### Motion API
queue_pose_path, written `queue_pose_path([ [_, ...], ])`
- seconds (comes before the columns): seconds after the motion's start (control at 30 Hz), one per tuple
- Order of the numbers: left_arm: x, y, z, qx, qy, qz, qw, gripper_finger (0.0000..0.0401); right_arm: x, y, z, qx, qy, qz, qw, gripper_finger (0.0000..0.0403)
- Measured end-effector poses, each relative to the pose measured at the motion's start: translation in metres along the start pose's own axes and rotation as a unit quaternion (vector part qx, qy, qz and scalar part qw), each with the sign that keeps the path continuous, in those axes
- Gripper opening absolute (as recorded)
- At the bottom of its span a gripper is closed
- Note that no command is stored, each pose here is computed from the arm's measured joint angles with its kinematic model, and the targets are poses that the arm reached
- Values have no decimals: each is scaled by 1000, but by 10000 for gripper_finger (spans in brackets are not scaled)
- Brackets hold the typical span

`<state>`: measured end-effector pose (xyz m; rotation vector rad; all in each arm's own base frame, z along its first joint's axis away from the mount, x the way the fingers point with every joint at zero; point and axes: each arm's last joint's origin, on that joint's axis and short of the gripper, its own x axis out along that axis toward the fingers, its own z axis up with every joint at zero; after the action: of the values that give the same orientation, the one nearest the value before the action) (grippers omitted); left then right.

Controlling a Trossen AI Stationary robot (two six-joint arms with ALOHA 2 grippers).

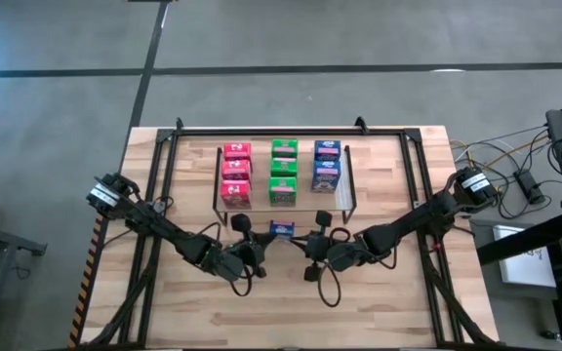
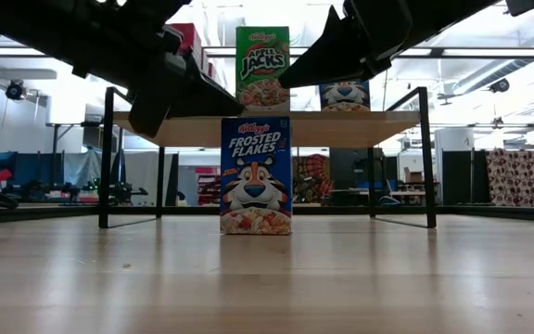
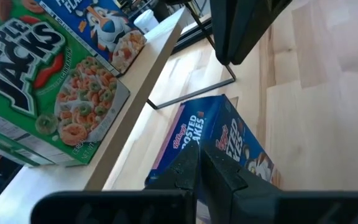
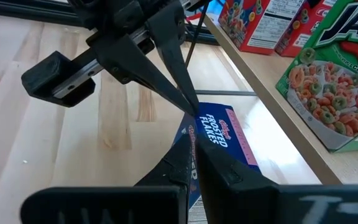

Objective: Stack cereal on shelf
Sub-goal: Put the blue cereal box on the shelf, aligned with the other blue cereal boxes

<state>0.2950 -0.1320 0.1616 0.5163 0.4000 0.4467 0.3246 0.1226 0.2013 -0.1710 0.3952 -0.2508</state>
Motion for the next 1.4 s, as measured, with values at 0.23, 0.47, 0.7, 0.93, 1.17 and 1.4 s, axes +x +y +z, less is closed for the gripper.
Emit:
queue_pose_path([
  [0.23,0,0,-1,-3,4,-1,1000,0,0,0,0,1,0,1,1000,13],
  [0.47,-1,1,2,-8,-6,0,1000,0,0,0,0,1,0,1,1000,13],
  [0.7,6,2,-1,-10,8,21,1000,0,0,0,0,1,0,1,1000,13],
  [0.93,7,-1,-3,-11,11,21,1000,0,0,0,-3,-1,9,0,1000,13],
  [1.17,3,-4,-2,-8,7,13,1000,0,0,1,-2,-1,10,13,1000,13],
  [1.4,1,-6,0,-8,3,8,1000,0,0,2,5,5,1,16,1000,65],
])
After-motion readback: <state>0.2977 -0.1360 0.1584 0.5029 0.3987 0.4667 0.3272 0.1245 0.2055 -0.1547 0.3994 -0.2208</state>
